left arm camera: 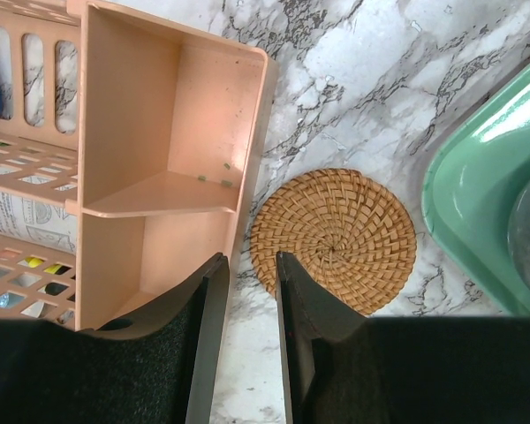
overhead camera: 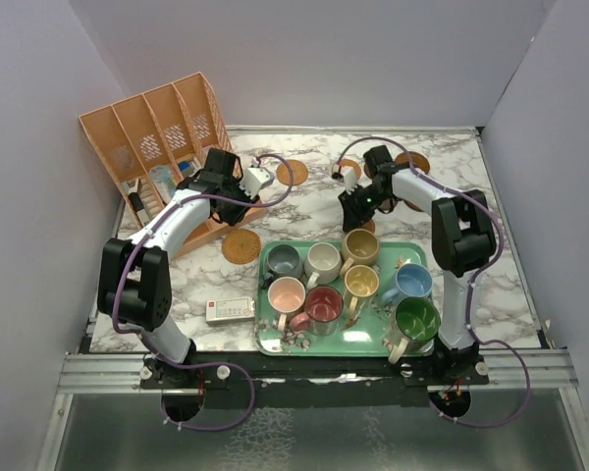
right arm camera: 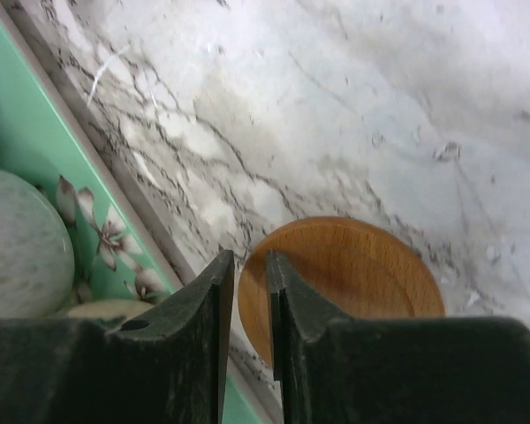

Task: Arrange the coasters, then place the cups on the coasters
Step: Move the coaster to the center of the board.

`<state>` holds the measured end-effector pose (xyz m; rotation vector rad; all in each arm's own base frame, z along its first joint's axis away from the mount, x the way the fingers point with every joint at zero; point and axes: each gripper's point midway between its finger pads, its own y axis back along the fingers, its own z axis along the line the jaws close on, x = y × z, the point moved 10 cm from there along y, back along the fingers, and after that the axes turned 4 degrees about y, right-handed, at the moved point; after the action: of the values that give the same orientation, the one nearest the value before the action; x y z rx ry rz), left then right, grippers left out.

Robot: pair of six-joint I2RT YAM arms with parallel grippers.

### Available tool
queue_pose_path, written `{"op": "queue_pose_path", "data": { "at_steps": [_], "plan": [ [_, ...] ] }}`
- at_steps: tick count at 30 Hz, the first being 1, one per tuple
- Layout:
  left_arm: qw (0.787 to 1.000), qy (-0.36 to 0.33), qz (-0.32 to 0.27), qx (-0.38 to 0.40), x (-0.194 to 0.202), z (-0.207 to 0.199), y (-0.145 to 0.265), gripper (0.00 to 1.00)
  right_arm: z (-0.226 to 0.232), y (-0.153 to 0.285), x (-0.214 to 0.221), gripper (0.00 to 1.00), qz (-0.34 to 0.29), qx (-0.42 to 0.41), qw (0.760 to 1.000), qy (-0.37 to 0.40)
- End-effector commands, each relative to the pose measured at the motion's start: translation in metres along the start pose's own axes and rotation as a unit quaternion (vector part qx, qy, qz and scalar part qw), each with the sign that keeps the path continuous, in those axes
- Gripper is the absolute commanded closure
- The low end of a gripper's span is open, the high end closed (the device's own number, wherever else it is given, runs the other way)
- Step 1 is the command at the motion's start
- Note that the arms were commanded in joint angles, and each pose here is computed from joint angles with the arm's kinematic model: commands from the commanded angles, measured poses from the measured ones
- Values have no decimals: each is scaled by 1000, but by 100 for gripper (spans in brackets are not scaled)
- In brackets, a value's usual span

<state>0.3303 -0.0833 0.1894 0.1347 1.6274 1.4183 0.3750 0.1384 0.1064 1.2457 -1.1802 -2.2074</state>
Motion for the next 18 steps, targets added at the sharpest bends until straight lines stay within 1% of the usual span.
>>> {"op": "queue_pose_path", "data": {
  "at_steps": [1,11,18],
  "plan": [
    [1000,1,-13,-20,0,2,11,68,-11,-42,14,77,61,-14,998,-12],
    [999,10,-22,-38,1,10,19,67,-46,-56,-11,78,50,55,997,11],
    [999,11,-25,-42,0,13,20,67,-61,-59,-25,79,33,94,995,19]
  ]
}}
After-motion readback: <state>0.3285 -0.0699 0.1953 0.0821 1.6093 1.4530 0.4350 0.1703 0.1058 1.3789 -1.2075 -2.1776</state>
